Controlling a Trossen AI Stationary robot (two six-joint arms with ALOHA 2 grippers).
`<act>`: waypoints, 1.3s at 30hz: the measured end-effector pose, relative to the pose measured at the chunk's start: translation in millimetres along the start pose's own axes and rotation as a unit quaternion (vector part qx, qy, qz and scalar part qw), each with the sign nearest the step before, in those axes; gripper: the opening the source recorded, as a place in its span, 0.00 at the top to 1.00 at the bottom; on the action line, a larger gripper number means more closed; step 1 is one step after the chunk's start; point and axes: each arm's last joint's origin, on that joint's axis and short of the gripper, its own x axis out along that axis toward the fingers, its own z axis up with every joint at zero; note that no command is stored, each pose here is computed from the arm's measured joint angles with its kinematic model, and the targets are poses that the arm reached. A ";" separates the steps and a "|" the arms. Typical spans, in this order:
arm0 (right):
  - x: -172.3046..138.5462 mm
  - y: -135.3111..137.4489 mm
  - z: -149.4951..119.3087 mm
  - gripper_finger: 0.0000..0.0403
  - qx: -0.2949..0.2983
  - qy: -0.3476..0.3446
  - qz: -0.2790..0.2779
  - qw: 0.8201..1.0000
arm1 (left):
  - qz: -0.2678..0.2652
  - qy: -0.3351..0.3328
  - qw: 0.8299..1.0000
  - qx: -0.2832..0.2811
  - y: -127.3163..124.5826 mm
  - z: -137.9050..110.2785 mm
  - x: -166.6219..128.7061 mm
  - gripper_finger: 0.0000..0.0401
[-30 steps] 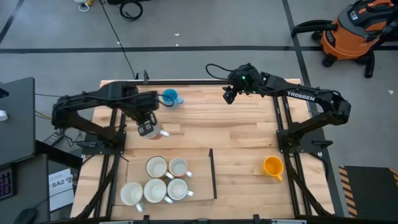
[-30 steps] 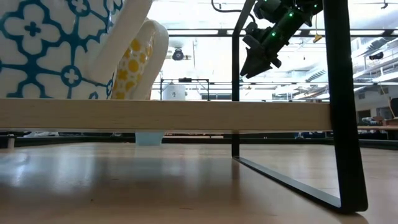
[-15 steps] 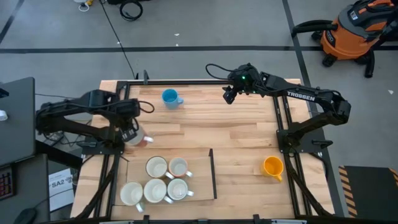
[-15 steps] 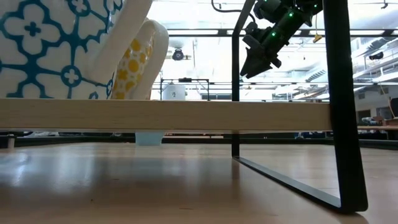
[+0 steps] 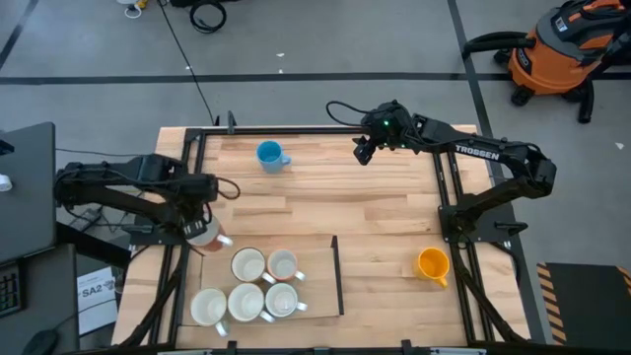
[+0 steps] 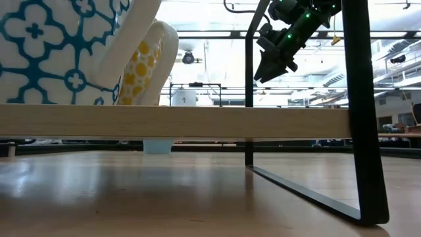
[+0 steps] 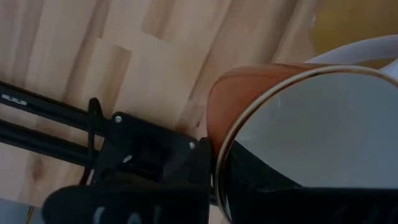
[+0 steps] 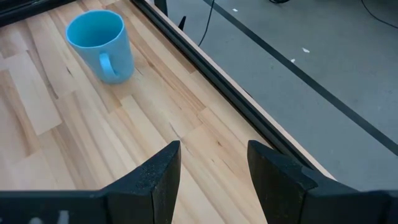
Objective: Place coffee mugs
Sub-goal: Put the orange mug on the shelf
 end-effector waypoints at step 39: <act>0.0 0.1 0.0 0.52 0.000 0.000 0.000 1.000 | -0.001 0.002 0.989 0.147 -58.9 -6.2 16.8 0.92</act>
